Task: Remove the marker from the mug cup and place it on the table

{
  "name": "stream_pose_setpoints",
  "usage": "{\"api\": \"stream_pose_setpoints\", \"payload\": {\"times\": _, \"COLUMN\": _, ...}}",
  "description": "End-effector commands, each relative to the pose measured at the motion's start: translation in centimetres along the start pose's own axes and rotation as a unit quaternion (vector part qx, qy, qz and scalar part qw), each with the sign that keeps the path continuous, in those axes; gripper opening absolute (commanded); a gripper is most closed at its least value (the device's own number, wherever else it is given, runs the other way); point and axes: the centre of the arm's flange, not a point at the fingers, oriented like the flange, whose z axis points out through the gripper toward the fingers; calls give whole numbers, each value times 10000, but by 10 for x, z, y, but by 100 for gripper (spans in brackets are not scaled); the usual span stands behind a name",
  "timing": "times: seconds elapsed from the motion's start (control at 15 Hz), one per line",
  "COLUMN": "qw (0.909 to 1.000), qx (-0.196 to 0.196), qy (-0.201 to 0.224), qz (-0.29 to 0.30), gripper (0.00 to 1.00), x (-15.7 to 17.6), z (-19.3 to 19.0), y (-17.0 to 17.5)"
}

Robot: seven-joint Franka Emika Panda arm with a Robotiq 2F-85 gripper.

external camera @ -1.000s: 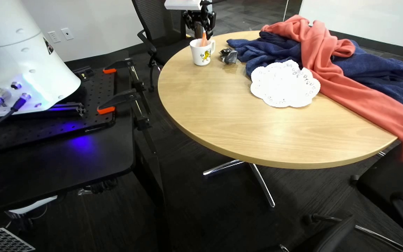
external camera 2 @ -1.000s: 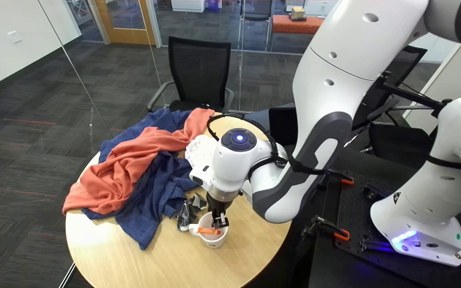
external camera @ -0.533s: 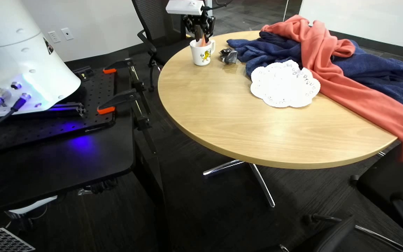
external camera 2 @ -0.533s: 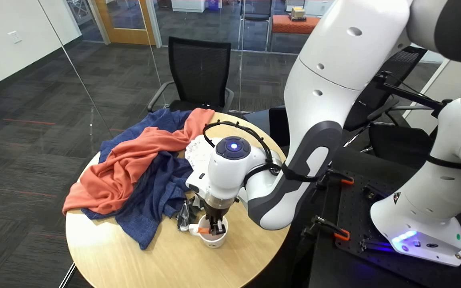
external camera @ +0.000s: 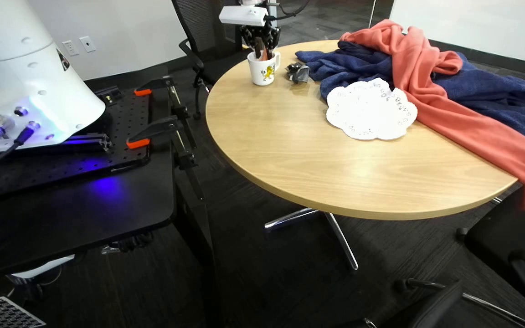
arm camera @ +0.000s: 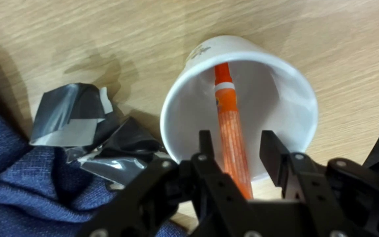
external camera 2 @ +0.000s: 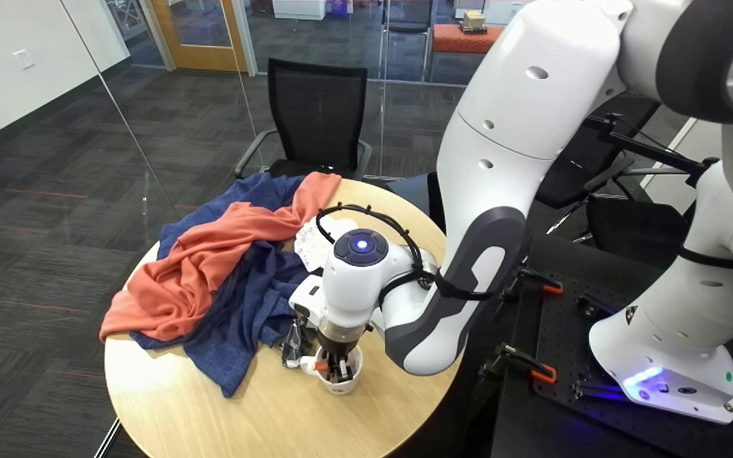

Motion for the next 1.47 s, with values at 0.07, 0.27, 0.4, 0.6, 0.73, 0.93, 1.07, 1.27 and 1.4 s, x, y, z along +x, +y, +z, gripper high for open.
{"api": "stream_pose_setpoints", "payload": {"times": 0.07, "qw": 10000, "qx": -19, "qy": 61, "qz": -5, "gripper": 41, "x": 14, "z": 9, "y": 0}}
{"api": "stream_pose_setpoints", "payload": {"times": 0.27, "qw": 10000, "qx": -41, "qy": 83, "qz": 2, "gripper": 14, "x": 16, "z": 8, "y": 0}}
{"api": "stream_pose_setpoints", "payload": {"times": 0.4, "qw": 9999, "qx": -97, "qy": 96, "qz": 19, "gripper": 0, "x": 13, "z": 1, "y": -2}}
{"api": "stream_pose_setpoints", "payload": {"times": 0.6, "qw": 9997, "qx": -209, "qy": 117, "qz": 91, "gripper": 5, "x": 7, "z": -20, "y": -7}}
{"api": "stream_pose_setpoints", "payload": {"times": 0.73, "qw": 9993, "qx": -307, "qy": 158, "qz": 167, "gripper": 5, "x": 4, "z": -40, "y": -14}}
{"api": "stream_pose_setpoints", "payload": {"times": 0.93, "qw": 9981, "qx": -482, "qy": 296, "qz": 257, "gripper": 5, "x": -2, "z": -79, "y": -24}}
{"api": "stream_pose_setpoints", "payload": {"times": 1.07, "qw": 9968, "qx": -604, "qy": 401, "qz": 336, "gripper": 5, "x": -6, "z": -107, "y": -27}}
{"api": "stream_pose_setpoints", "payload": {"times": 1.27, "qw": 9932, "qx": -835, "qy": 549, "qz": 605, "gripper": 5, "x": -12, "z": -144, "y": -19}}
{"api": "stream_pose_setpoints", "payload": {"times": 1.4, "qw": 9896, "qx": -998, "qy": 608, "qz": 840, "gripper": 5, "x": -14, "z": -163, "y": -4}}
